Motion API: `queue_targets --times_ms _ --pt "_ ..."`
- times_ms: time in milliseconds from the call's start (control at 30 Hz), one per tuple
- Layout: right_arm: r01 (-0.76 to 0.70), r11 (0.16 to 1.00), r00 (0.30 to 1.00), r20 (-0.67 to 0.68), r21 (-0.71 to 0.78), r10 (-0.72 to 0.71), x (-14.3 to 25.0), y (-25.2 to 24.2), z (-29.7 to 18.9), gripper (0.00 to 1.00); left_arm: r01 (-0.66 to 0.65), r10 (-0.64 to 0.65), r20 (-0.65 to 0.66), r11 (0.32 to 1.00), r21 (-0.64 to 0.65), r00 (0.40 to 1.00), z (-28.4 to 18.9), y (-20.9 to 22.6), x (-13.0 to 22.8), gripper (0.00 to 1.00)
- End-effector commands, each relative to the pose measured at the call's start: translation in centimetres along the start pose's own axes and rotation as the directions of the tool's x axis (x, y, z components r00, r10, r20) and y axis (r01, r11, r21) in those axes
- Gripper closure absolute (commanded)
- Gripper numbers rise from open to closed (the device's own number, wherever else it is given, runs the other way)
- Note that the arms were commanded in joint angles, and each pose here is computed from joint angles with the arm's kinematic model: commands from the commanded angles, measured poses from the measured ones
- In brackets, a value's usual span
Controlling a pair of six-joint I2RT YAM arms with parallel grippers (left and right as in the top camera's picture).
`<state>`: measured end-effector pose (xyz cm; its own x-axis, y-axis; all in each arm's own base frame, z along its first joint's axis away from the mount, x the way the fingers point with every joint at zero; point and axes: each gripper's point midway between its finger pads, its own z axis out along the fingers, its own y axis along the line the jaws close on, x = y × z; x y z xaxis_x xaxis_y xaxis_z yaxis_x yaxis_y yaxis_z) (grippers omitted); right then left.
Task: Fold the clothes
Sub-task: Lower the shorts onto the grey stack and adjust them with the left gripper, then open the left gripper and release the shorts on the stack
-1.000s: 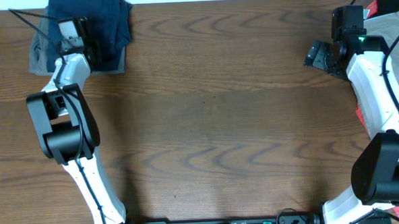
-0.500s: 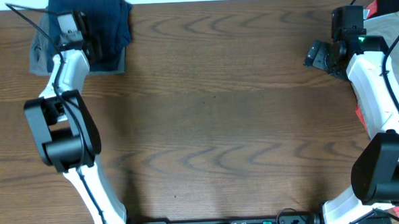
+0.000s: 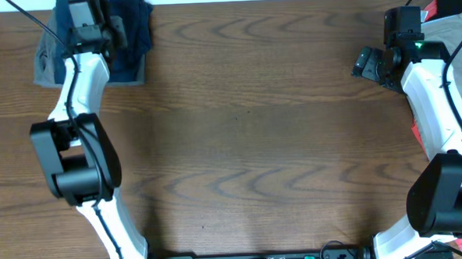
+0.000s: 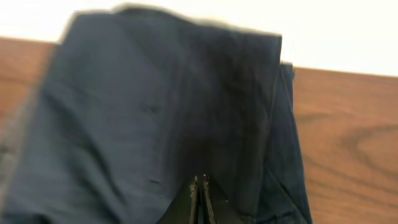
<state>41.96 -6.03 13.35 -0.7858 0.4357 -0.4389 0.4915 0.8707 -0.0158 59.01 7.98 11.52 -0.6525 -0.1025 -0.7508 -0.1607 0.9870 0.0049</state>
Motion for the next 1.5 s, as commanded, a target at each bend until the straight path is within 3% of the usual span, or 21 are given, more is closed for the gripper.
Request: queue_targets --times_ms 0,167,367,467,700,833,1067,1367,1467 --pt "0.015 1.0 1.0 0.027 0.0 -0.015 -0.4 0.1 -0.9 0.01 0.059 -0.051 -0.101 0.995 0.081 0.994 2.5 -1.5 3.8 0.94" --pt "0.016 1.0 1.0 0.026 0.0 -0.016 -0.4 0.1 -0.9 0.01 0.064 -0.046 -0.188 0.994 0.089 0.981 4.0 -1.8 7.0 0.94" --pt "0.014 1.0 1.0 0.027 0.0 -0.014 -0.4 0.1 -0.9 0.01 0.064 -0.045 -0.204 0.994 0.087 0.978 3.3 -1.8 7.0 0.94" --pt "0.014 1.0 1.0 0.027 0.0 -0.014 -0.4 0.1 -0.9 0.01 0.063 -0.048 -0.17 0.994 0.087 0.984 1.8 -1.6 5.2 0.94" --pt "0.015 1.0 1.0 0.026 0.0 -0.015 -0.4 0.0 -0.9 0.01 0.055 -0.059 0.057 0.996 0.069 0.997 -4.8 0.5 -3.5 0.94" --pt "0.015 1.0 1.0 0.026 0.0 -0.015 -0.4 0.0 -0.9 0.01 0.072 -0.063 0.117 0.995 -0.071 0.991 -6.4 5.0 -5.2 0.94" --pt "0.014 1.0 1.0 0.027 0.0 -0.014 -0.4 0.1 -0.9 0.01 0.129 -0.129 0.011 0.977 -0.172 0.992 -4.1 11.3 -1.0 0.94" --pt "0.014 1.0 1.0 0.027 0.0 -0.014 -0.4 0.1 -0.9 0.01 0.151 -0.187 -0.182 0.969 -0.193 0.965 1.7 13.6 7.4 0.94" --pt "0.014 1.0 1.0 0.027 0.0 -0.014 -0.4 0.1 -0.9 0.01 0.155 -0.199 -0.204 0.965 -0.211 0.959 2.0 14.4 8.4 0.94"
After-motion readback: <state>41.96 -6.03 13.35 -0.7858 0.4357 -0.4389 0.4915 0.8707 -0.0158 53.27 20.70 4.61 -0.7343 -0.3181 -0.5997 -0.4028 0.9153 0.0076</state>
